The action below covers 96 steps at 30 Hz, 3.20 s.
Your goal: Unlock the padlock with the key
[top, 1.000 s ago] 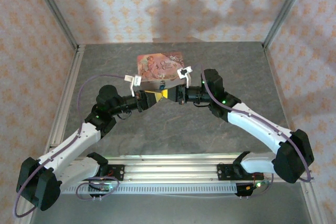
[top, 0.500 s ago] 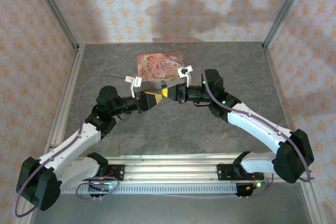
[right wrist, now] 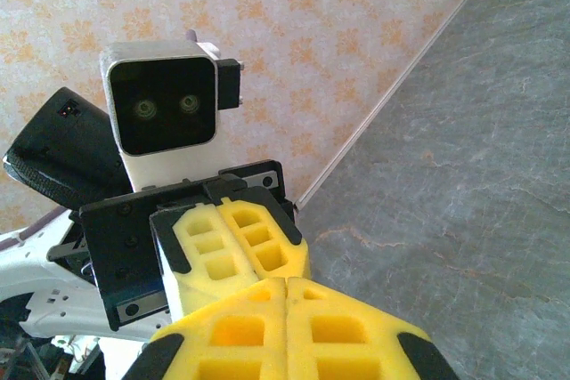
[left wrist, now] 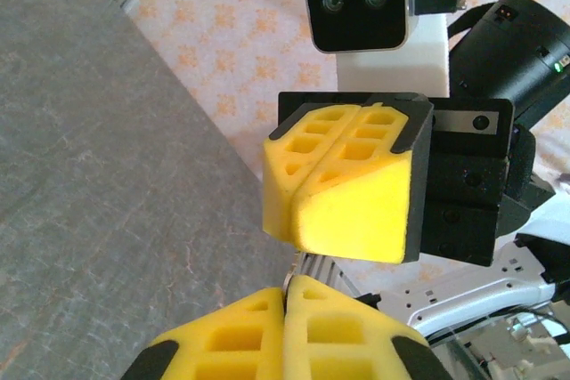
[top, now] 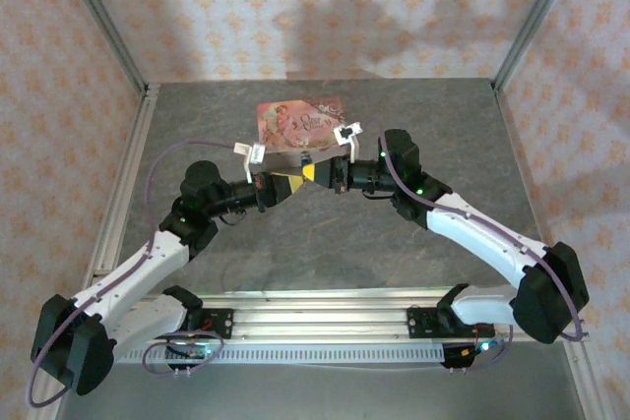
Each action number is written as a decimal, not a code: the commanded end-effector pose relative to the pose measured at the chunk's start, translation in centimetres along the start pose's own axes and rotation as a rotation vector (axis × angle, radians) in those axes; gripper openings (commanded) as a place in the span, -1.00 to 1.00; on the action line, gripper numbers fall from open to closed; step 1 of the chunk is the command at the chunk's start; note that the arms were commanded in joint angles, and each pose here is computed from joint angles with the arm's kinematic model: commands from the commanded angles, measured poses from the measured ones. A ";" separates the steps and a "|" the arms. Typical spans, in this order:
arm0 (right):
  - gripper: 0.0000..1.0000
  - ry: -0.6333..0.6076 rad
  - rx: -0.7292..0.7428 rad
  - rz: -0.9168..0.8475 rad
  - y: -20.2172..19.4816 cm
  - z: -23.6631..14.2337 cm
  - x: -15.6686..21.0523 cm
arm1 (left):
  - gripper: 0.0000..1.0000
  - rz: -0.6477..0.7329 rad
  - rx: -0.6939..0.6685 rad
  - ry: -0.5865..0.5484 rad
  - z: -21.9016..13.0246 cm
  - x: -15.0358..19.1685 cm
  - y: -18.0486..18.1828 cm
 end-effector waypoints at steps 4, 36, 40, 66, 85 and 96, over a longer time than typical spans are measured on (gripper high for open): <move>-1.00 -0.038 -0.031 -0.029 0.8 -0.2 -0.6 | -1.00 0.047 0.035 -0.005 -0.3 -0.2 -0.9; 0.19 0.008 0.126 0.104 -2.6 1.9 -0.4 | -1.00 0.021 -0.160 -0.023 -3.0 1.4 2.6; 0.16 0.047 0.060 0.076 -1.2 3.0 0.4 | -1.00 0.020 -0.113 -0.033 -2.7 0.8 1.9; -1.00 -0.002 -0.064 0.079 0.8 2.9 0.2 | -0.78 -0.024 0.004 -0.091 -2.3 -0.8 0.2; -1.00 -0.007 -0.067 0.082 0.5 3.3 0.3 | -1.00 -0.006 0.004 -0.082 -2.5 -0.8 -0.1; -0.50 -0.068 0.110 0.084 -1.5 2.4 0.0 | -1.00 0.014 -0.058 -0.068 -2.9 -0.2 0.6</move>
Point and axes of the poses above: each hand's point on the last joint's axis, 136 mm out from that joint toward the fingers, its own z axis out along the fingers, its own y axis along the line the jaws close on, x = y × z, the point moved 4 cm from there along -z, back along the fingers
